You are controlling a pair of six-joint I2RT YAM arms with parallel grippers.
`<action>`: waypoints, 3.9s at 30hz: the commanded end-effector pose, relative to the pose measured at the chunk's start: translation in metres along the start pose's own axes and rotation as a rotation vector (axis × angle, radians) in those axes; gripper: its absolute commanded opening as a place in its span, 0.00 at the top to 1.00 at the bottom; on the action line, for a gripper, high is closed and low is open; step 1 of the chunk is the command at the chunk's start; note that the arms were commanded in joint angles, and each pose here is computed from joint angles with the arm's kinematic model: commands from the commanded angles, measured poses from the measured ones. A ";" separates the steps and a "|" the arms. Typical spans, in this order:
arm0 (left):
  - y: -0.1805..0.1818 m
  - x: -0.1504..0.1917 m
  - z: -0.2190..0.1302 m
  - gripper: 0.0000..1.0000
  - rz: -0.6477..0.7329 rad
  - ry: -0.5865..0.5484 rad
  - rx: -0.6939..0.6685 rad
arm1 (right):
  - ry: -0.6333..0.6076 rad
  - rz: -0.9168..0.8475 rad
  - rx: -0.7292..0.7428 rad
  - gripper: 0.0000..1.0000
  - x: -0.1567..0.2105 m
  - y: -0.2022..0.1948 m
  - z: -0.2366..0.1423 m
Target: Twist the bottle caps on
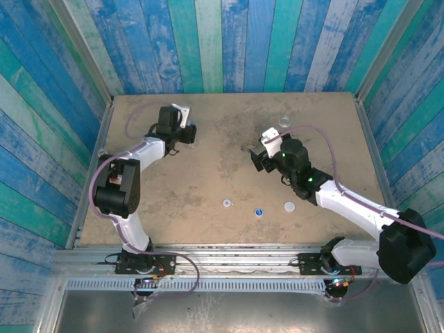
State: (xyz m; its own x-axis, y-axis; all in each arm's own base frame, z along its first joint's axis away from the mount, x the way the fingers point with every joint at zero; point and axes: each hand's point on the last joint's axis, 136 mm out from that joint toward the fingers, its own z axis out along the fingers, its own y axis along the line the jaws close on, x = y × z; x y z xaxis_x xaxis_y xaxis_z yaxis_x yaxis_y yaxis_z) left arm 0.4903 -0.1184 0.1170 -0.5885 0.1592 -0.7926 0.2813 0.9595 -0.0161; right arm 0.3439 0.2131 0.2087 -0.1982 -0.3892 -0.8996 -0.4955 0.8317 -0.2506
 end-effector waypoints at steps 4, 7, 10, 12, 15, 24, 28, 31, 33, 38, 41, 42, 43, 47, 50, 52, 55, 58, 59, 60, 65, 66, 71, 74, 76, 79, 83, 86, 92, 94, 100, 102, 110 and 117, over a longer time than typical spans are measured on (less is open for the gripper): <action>-0.017 0.010 -0.010 0.34 0.107 -0.017 -0.003 | -0.011 0.016 0.006 0.00 -0.007 0.000 0.001; -0.036 0.002 -0.025 0.34 0.137 -0.074 0.054 | -0.017 0.026 0.004 0.00 -0.009 -0.001 -0.001; -0.059 -0.003 -0.046 0.34 0.171 -0.124 0.109 | -0.033 0.047 -0.009 0.00 -0.013 0.001 -0.005; -0.072 -0.004 -0.059 0.34 0.183 -0.147 0.143 | -0.039 0.065 -0.023 0.00 -0.013 0.002 -0.008; -0.097 0.004 -0.073 0.36 0.173 -0.149 0.256 | -0.036 0.105 -0.026 0.00 -0.009 0.003 -0.012; -0.184 0.055 -0.107 0.33 0.273 -0.092 0.448 | 0.002 0.106 -0.030 0.00 -0.001 0.001 -0.022; -0.195 0.072 -0.109 0.32 0.309 -0.054 0.454 | 0.004 0.112 -0.038 0.00 -0.002 0.002 -0.022; -0.190 0.078 -0.098 0.34 0.325 -0.016 0.408 | 0.005 0.124 -0.047 0.00 -0.003 0.003 -0.021; -0.188 0.079 -0.093 0.31 0.336 -0.002 0.386 | 0.004 0.133 -0.050 0.00 -0.003 0.004 -0.021; -0.189 0.072 -0.097 0.02 0.321 -0.076 0.394 | 0.002 0.136 -0.058 0.00 -0.004 0.005 -0.021; -0.186 0.058 -0.111 0.06 0.274 -0.199 0.388 | -0.010 0.137 -0.072 0.00 -0.005 0.008 -0.021; -0.183 0.055 -0.116 0.06 0.256 -0.244 0.384 | -0.009 0.137 -0.078 0.00 -0.005 0.009 -0.021; -0.181 0.051 -0.123 0.06 0.242 -0.299 0.379 | -0.013 0.138 -0.084 0.00 -0.006 0.010 -0.021; -0.177 0.049 -0.142 0.06 0.211 -0.458 0.404 | -0.008 0.145 -0.092 0.00 -0.002 0.012 -0.019; -0.180 0.051 -0.152 0.06 0.193 -0.536 0.450 | -0.003 0.155 -0.093 0.00 0.001 0.013 -0.017; -0.182 0.051 -0.155 0.06 0.175 -0.576 0.477 | -0.002 0.164 -0.098 0.00 0.003 0.015 -0.016; -0.186 0.052 -0.158 0.06 0.135 -0.633 0.516 | -0.001 0.171 -0.106 0.00 0.004 0.017 -0.015; -0.186 0.056 -0.153 0.06 0.111 -0.675 0.529 | 0.003 0.170 -0.108 0.00 0.004 0.017 -0.014; -0.187 0.057 -0.151 0.06 0.103 -0.680 0.535 | 0.000 0.172 -0.109 0.00 0.003 0.017 -0.013; -0.189 0.058 -0.149 0.06 0.103 -0.687 0.545 | 0.003 0.172 -0.109 0.00 0.004 0.017 -0.013; -0.195 0.064 -0.134 0.06 0.106 -0.691 0.564 | 0.010 0.171 -0.115 0.00 0.006 0.019 -0.012; -0.195 0.066 -0.131 0.06 0.104 -0.686 0.559 | 0.014 0.174 -0.113 0.00 0.007 0.019 -0.012; -0.191 0.073 -0.117 0.06 0.105 -0.673 0.522 | 0.022 0.178 -0.118 0.00 0.008 0.020 -0.008; -0.188 0.077 -0.109 0.05 0.107 -0.664 0.495 | 0.027 0.180 -0.128 0.00 0.008 0.023 -0.006; -0.186 0.079 -0.102 0.04 0.115 -0.652 0.472 | 0.028 0.180 -0.133 0.00 0.008 0.023 -0.005; -0.184 0.081 -0.097 0.02 0.127 -0.641 0.449 | 0.029 0.179 -0.134 0.00 0.008 0.024 -0.005; -0.185 0.084 -0.090 0.06 0.142 -0.627 0.442 | 0.039 0.182 -0.134 0.00 0.012 0.024 -0.003; -0.189 0.085 -0.087 0.12 0.141 -0.610 0.462 | 0.044 0.184 -0.138 0.00 0.014 0.026 -0.003; -0.186 0.091 -0.083 0.16 0.120 -0.573 0.444 | 0.047 0.185 -0.133 0.00 0.015 0.025 -0.003; -0.186 0.092 -0.081 0.18 0.110 -0.561 0.449 | 0.051 0.187 -0.137 0.00 0.016 0.026 -0.001; -0.183 0.095 -0.080 0.48 0.071 -0.550 0.445 | 0.056 0.193 -0.146 0.00 0.017 0.028 0.000; -0.183 0.094 -0.080 0.43 0.076 -0.554 0.446 | 0.056 0.194 -0.147 0.00 0.017 0.028 0.000; -0.185 0.095 -0.084 0.42 0.082 -0.554 0.460 | 0.056 0.206 -0.149 0.00 0.017 0.028 -0.001; -0.189 0.095 -0.086 0.34 0.089 -0.549 0.481 | 0.058 0.210 -0.150 0.00 0.019 0.029 -0.002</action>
State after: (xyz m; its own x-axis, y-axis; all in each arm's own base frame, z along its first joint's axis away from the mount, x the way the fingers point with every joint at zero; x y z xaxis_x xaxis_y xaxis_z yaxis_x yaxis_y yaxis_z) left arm 0.3205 -0.2634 0.1071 -0.0881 -0.0421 -0.9952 0.6773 0.7301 -0.0909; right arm 0.3257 0.2285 0.1862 -0.3493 -0.2525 -0.9024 -0.5564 0.8308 -0.0171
